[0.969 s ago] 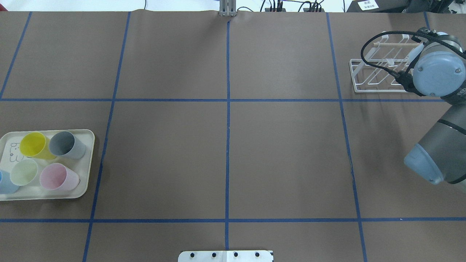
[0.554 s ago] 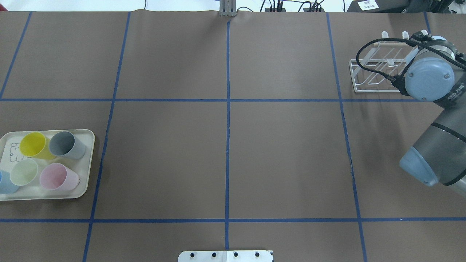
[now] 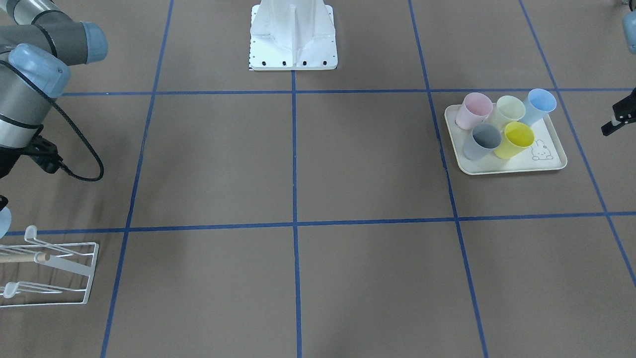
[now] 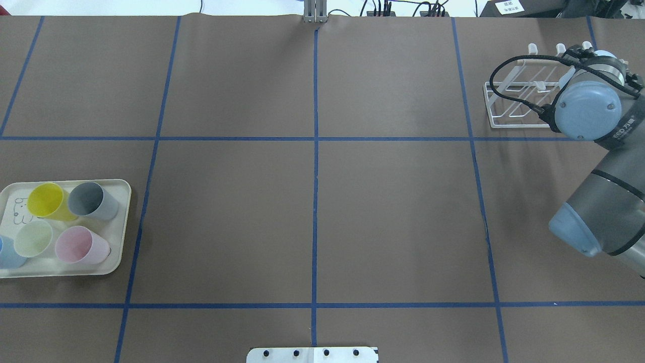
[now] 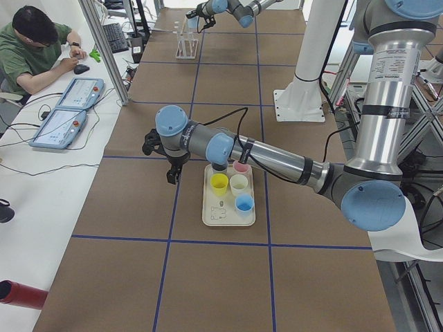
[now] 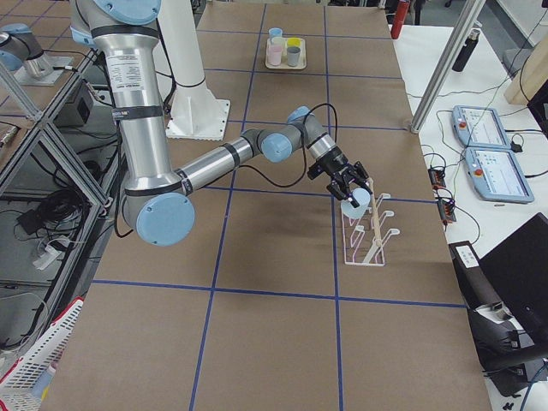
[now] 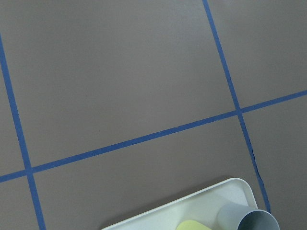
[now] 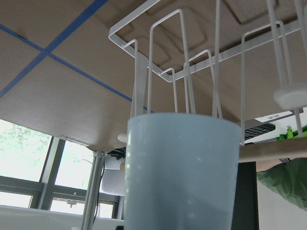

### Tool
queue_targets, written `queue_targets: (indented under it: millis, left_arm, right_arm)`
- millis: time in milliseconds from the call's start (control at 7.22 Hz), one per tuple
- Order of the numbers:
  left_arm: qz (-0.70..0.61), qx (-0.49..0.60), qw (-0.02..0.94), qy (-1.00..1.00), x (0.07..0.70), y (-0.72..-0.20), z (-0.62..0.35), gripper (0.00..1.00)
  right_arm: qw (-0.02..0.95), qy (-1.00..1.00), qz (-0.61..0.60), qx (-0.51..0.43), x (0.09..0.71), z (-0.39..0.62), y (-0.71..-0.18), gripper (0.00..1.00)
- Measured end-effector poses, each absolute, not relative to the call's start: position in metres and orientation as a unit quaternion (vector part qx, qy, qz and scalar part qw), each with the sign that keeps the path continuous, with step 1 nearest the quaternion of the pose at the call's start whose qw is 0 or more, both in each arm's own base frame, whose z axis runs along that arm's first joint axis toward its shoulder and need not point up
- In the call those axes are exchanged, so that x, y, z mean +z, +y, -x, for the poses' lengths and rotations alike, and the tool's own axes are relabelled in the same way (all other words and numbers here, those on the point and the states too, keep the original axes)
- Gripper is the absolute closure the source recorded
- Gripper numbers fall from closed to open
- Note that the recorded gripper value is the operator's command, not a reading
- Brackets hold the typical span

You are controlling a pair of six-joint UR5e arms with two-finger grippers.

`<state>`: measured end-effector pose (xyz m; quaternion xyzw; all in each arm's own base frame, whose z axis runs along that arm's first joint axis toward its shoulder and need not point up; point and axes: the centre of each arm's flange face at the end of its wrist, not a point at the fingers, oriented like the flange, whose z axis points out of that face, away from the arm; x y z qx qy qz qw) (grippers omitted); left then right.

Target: Transfer IKEA cup to right arm and place on rack

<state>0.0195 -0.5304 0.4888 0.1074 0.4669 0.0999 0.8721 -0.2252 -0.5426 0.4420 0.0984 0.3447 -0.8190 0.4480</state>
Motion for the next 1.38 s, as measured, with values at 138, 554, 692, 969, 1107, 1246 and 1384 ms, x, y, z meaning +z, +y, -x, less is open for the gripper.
queue_targets:
  millis: [138,554,692,969,1107,1246,1384]
  left_arm:
    - [-0.107,0.1,0.872,0.467,0.489,-0.531,-0.02,0.0]
    - [-0.107,0.1,0.872,0.467,0.489,-0.531,-0.02,0.0]
    - [-0.107,0.1,0.872,0.467,0.489,-0.531,-0.02,0.0]
    - [-0.107,0.1,0.872,0.467,0.489,-0.531,-0.02,0.0]
    - [-0.107,0.1,0.872,0.467,0.489,-0.531,-0.02,0.0]
    - [-0.107,0.1,0.872,0.467,0.489,-0.531,-0.02,0.0]
    - [-0.107,0.1,0.872,0.467,0.489,-0.531,-0.02,0.0]
  right_arm:
    - [0.448,0.346,-0.098,-0.818,0.44,0.23,-0.549,0.69]
    - [0.446,0.35,-0.089,-0.819,0.444,0.232,-0.553,0.67]
    - [0.446,0.351,-0.087,-0.819,0.445,0.232,-0.553,0.63]
    - [0.444,0.354,-0.08,-0.819,0.45,0.233,-0.555,0.45]
    - [0.444,0.355,-0.078,-0.819,0.451,0.233,-0.556,0.43]
    - [0.445,0.355,-0.078,-0.819,0.451,0.234,-0.556,0.43]
    - [0.445,0.355,-0.078,-0.818,0.451,0.235,-0.556,0.43]
